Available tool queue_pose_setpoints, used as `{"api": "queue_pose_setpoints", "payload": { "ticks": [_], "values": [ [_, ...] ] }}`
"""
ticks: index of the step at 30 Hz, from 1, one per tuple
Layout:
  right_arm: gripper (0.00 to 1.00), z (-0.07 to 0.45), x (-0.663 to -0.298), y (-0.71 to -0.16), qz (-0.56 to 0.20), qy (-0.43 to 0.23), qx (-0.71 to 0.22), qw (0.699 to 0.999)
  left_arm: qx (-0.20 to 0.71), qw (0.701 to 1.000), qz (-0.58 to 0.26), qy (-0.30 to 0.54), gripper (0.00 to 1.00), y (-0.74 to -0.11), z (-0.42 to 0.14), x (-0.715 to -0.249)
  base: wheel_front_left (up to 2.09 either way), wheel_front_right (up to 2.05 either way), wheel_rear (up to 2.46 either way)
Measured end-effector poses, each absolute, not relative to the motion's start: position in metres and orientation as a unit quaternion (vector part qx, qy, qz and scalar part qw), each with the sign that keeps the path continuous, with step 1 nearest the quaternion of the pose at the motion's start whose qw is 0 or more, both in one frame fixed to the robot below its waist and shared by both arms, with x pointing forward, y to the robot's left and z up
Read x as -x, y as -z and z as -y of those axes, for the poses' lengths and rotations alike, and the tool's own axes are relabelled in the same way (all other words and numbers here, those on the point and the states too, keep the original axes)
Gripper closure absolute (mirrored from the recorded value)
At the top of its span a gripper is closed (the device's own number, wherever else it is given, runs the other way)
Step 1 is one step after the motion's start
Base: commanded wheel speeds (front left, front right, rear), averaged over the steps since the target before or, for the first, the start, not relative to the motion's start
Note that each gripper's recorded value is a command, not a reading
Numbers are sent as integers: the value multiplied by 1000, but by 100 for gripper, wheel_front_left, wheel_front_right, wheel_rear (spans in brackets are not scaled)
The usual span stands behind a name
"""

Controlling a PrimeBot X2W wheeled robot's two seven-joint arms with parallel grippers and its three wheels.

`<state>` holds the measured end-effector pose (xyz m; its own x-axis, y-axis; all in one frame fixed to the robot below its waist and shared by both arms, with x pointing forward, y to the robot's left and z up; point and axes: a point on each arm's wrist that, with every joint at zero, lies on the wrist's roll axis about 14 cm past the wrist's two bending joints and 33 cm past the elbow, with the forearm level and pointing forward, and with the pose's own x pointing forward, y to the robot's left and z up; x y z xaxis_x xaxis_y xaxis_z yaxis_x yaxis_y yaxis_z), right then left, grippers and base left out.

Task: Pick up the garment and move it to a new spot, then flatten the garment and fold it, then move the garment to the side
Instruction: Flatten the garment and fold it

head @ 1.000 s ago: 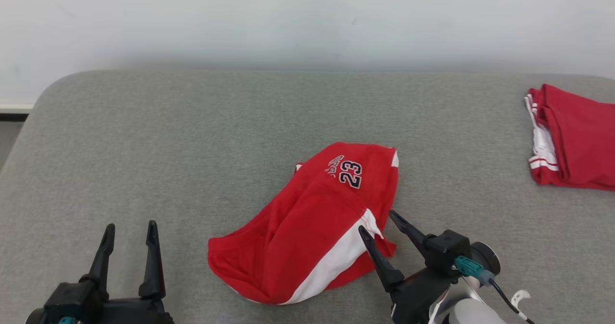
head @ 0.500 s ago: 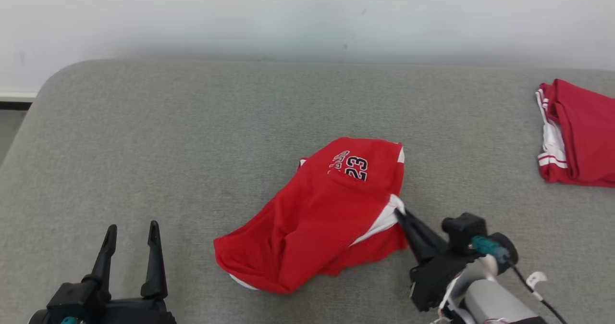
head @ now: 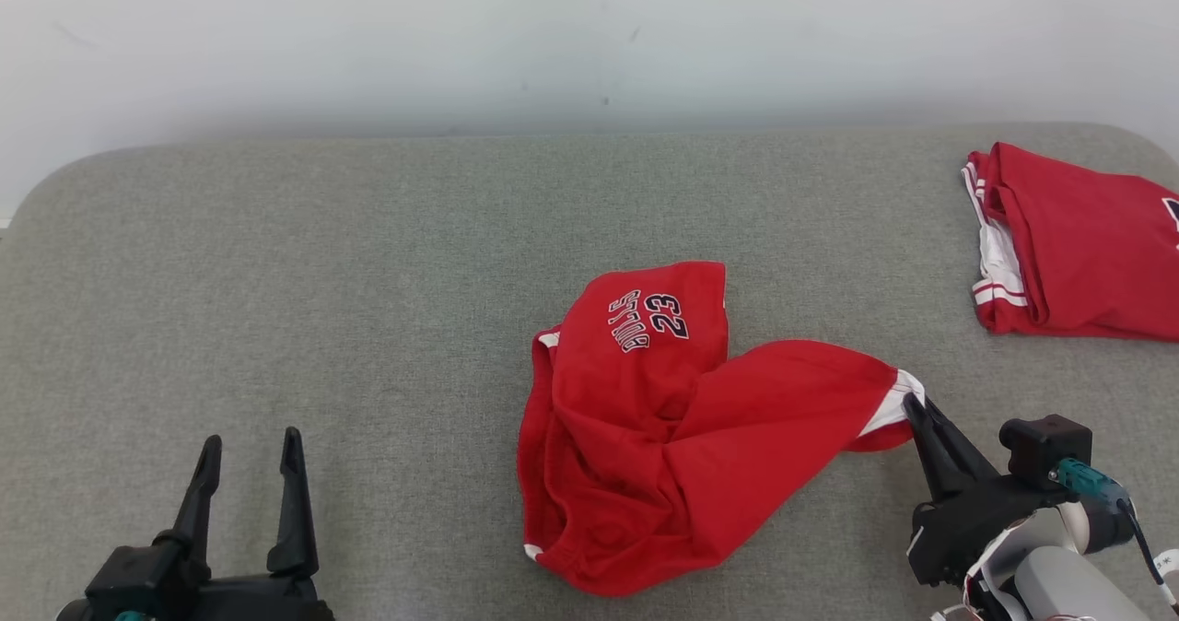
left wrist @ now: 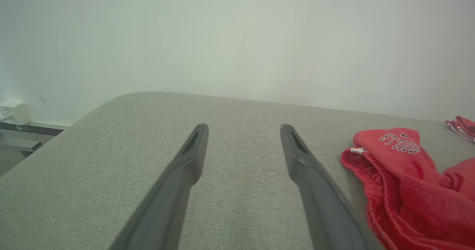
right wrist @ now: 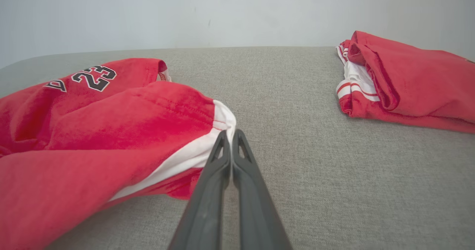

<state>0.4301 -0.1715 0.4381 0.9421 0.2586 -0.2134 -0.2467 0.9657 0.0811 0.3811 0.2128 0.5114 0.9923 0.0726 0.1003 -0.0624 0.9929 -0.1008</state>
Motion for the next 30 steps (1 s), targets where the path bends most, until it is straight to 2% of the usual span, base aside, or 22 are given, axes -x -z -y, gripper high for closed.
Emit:
{"api": "queue_pose_setpoints", "payload": {
  "ticks": [1, 2, 8, 18, 26, 30],
  "values": [
    [20, 173, -429, -438, -110, -123, -35, 986, 50, 997, 51, -35, 0, -511, -213, -382, 0, 0, 0],
    [0, 172, -429, -441, -105, -124, -38, 986, 50, 997, 51, -36, 0, -510, -214, -382, 0, 0, 0],
    [0, 172, -431, -471, -52, -118, -52, 990, 50, 997, 55, -34, 0, -513, -214, -383, 0, 0, 0],
    [0, 172, -407, -508, 26, -96, -72, 992, 48, 997, 59, -24, 0, -516, -208, -381, 0, 0, 0],
    [0, 170, -379, -503, 31, -69, -91, 993, 40, 998, 56, -13, 0, -514, -201, -383, 0, 0, 0],
    [0, 171, -376, -501, 30, -66, -89, 993, 30, 998, 50, 26, 0, -511, -181, -386, 0, 0, 0]
  ]
}}
